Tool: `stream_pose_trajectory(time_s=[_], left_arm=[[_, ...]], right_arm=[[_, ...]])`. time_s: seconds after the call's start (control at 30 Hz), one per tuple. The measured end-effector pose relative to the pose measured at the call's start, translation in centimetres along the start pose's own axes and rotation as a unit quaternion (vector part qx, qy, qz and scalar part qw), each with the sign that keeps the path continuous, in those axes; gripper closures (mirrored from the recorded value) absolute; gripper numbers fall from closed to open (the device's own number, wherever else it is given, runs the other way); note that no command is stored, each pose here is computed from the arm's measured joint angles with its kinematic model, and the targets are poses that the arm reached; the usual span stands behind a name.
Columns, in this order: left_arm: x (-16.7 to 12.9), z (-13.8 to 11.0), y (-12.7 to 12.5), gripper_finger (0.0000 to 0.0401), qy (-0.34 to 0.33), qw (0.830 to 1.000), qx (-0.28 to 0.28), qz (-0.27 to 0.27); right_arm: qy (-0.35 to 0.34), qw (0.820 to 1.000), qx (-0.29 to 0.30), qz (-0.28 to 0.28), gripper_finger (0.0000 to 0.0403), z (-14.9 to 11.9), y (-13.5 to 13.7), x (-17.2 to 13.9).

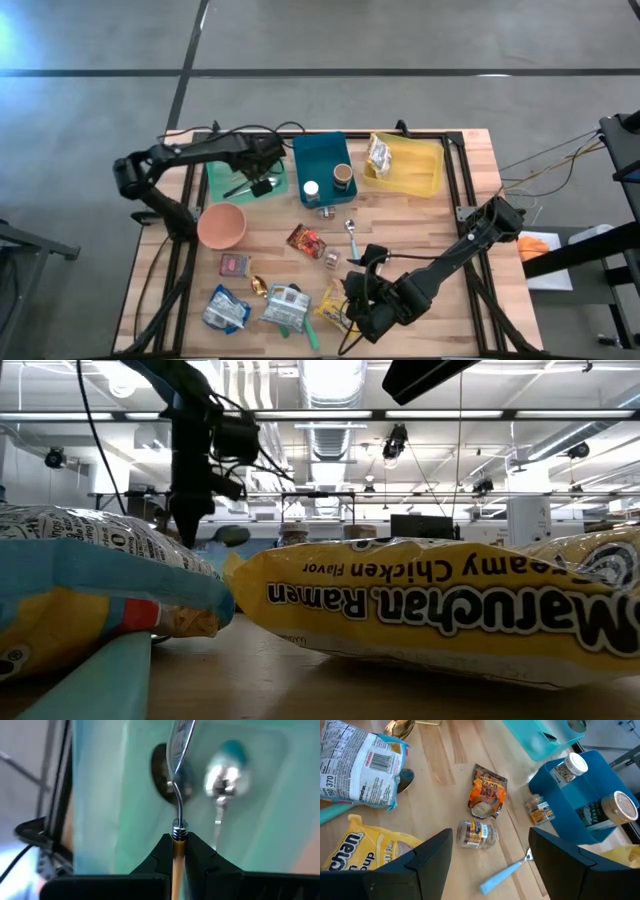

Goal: Pick & Place Food Item
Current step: Put the yellow spoon into the green bin

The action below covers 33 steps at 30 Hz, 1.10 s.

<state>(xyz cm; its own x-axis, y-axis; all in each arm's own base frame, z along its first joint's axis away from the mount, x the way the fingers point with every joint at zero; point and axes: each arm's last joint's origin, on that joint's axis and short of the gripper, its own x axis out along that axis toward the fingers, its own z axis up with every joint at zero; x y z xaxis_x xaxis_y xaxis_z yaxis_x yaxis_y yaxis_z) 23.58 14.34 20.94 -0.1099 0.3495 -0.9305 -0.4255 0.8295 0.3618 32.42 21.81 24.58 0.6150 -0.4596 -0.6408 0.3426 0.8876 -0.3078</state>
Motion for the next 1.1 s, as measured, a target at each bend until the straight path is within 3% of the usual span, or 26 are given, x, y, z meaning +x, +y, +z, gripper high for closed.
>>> stream_pose_trajectory(time_s=[0.2,0.4,0.63,1.1], left_arm=[[1.1,-0.2,0.4,0.0383,0.034,0.999,0.011,-0.006],[2.6,-1.5,0.3,0.0383,0.071,0.995,0.009,-0.066],[4.7,-3.6,-0.6,0.0383,0.117,0.988,0.033,-0.094],[5.6,-3.8,-1.3,0.0383,0.092,0.984,0.036,-0.146]], right_arm=[[-0.001,1.000,0.000,0.002,0.0141,-0.1,0.1,-0.1],[0.004,1.000,0.002,0.012,0.0141,-0.2,0.3,-0.3],[0.002,1.000,0.004,0.015,0.0142,-0.2,0.5,-0.4],[0.001,1.000,-0.004,0.016,0.0142,-0.2,0.5,-0.4]])
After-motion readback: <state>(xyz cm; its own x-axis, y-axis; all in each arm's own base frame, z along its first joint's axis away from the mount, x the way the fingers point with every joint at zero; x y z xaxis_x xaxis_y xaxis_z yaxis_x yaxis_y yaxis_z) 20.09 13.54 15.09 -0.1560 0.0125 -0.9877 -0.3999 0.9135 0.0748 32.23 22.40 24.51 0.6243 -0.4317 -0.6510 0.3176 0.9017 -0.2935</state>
